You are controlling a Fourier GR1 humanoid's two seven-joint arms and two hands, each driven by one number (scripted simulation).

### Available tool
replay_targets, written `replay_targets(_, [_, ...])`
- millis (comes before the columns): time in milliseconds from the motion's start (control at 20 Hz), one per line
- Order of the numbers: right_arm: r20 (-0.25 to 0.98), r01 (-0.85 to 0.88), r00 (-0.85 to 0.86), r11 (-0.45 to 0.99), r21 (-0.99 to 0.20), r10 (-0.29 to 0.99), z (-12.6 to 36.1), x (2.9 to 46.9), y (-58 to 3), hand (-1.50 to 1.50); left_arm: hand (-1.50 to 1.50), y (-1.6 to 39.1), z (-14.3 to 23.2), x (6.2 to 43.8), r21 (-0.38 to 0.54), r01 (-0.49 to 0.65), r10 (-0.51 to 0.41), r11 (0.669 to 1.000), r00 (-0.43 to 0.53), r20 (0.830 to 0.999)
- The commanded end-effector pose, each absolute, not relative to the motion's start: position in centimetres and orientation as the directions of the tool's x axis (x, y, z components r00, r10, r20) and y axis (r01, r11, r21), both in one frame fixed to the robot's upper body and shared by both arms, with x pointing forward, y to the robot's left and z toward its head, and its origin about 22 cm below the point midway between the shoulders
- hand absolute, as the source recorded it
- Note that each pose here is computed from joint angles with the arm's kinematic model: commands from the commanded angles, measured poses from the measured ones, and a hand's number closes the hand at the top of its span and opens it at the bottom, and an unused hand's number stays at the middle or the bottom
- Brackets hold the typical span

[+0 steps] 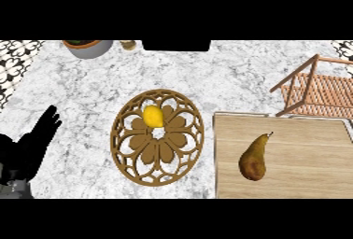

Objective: Pick the cupcake from the tray and place it in the tiered shelf

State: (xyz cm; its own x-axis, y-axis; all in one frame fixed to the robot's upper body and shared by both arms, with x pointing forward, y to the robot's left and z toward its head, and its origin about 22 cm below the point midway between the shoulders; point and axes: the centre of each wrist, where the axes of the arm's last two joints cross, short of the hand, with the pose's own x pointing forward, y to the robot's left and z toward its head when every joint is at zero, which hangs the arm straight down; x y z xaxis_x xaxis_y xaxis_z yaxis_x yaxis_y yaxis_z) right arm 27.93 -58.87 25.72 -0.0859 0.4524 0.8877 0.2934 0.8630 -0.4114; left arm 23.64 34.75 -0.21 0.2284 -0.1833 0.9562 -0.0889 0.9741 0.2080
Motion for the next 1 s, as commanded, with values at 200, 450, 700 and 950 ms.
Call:
replay_targets(200, [0.932, 0.311, -0.176, 0.916, -0.254, 0.318, 29.8, 20.4, -63.0, -1.5, 0.0, 35.2, 0.2, 24.1, 0.217, -0.105, -0.189, 0.97, 0.227, 0.955])
replay_targets(450, [0.943, 0.416, -0.106, 0.875, -0.246, 0.316, 31.2, 15.1, -64.9, -1.5, 0.0, 34.9, -0.2, 23.2, 0.201, -0.114, -0.172, 0.973, 0.223, 0.96])
replay_targets(700, [0.938, 0.4, -0.043, 0.866, -0.3, 0.345, 32.5, 12.0, -65.6, -1.5, 0.0, 35.2, -0.6, 23.0, 0.186, -0.136, -0.152, 0.973, 0.229, 0.962])
replay_targets(950, [0.94, 0.371, -0.032, 0.877, -0.306, 0.341, 32.1, 10.7, -66.0, -1.5, 0.0, 36.6, -0.8, 22.1, 0.199, -0.168, -0.151, 0.966, 0.262, 0.953])
